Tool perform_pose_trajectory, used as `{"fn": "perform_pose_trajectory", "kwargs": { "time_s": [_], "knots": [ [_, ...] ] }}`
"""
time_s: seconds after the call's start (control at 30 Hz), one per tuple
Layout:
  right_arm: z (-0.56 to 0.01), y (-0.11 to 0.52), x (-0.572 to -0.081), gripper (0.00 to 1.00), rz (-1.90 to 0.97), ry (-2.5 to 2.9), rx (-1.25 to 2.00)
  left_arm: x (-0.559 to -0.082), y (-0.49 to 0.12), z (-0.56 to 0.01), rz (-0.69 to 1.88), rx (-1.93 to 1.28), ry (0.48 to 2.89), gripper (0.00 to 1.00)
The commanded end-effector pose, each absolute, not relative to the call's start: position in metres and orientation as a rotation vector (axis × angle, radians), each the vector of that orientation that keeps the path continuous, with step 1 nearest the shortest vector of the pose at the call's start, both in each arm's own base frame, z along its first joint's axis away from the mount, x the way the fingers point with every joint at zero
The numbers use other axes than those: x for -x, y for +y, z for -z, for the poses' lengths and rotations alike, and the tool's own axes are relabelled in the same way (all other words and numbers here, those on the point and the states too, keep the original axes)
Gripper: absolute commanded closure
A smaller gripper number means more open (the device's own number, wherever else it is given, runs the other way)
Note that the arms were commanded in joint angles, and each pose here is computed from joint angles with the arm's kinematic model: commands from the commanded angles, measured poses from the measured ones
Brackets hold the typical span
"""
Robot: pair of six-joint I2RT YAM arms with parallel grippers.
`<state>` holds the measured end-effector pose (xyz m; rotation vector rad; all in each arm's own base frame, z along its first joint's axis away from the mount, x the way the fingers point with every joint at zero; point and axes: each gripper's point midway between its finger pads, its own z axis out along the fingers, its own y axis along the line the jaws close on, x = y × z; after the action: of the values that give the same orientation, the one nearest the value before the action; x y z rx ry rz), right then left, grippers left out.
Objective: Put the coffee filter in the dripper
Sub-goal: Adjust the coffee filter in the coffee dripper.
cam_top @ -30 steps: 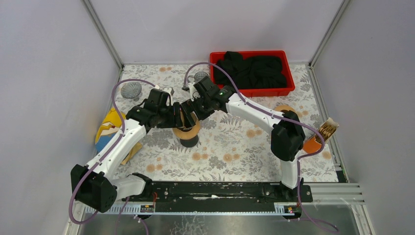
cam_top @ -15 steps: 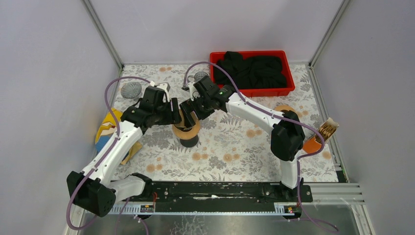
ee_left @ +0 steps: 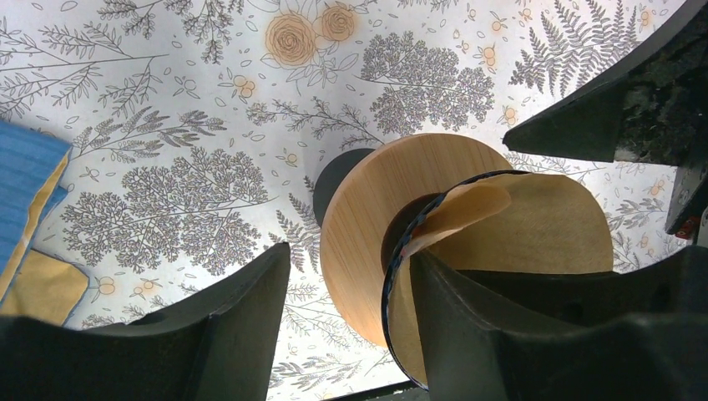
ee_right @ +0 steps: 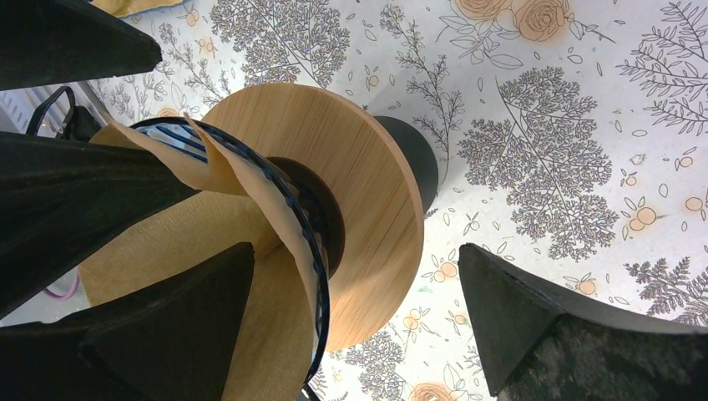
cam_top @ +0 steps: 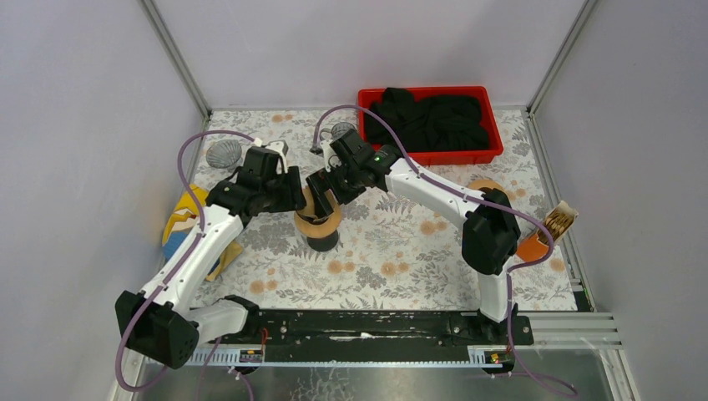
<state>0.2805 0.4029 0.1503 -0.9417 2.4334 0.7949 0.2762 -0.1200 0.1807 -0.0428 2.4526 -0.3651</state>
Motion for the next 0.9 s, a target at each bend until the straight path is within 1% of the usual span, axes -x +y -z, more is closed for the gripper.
{"fn": "perform_pose_trajectory", "kwargs": {
  "time_s": [0.0,0.17,0.37,0.67,0.87],
  "knots": [
    [-0.193,0.411,-0.290,0.00,-0.846,2.308,0.915,-0.286,-0.121,-0.182,0.367,0.039,2.421,0.39],
    [-0.202,0.410,-0.293,0.01,-0.847,2.271,0.893,-0.285,-0.122,-0.175,0.373,0.024,2.443,0.42],
    [-0.218,0.407,-0.296,0.01,-0.845,2.201,0.850,-0.284,-0.122,-0.174,0.374,0.020,2.446,0.42],
    [-0.231,0.399,-0.299,0.00,-0.814,2.152,0.808,-0.286,-0.125,-0.196,0.408,0.020,2.393,0.36],
    [-0.235,0.398,-0.301,0.01,-0.810,2.139,0.795,-0.286,-0.125,-0.202,0.414,0.025,2.377,0.34]
  ]
}}
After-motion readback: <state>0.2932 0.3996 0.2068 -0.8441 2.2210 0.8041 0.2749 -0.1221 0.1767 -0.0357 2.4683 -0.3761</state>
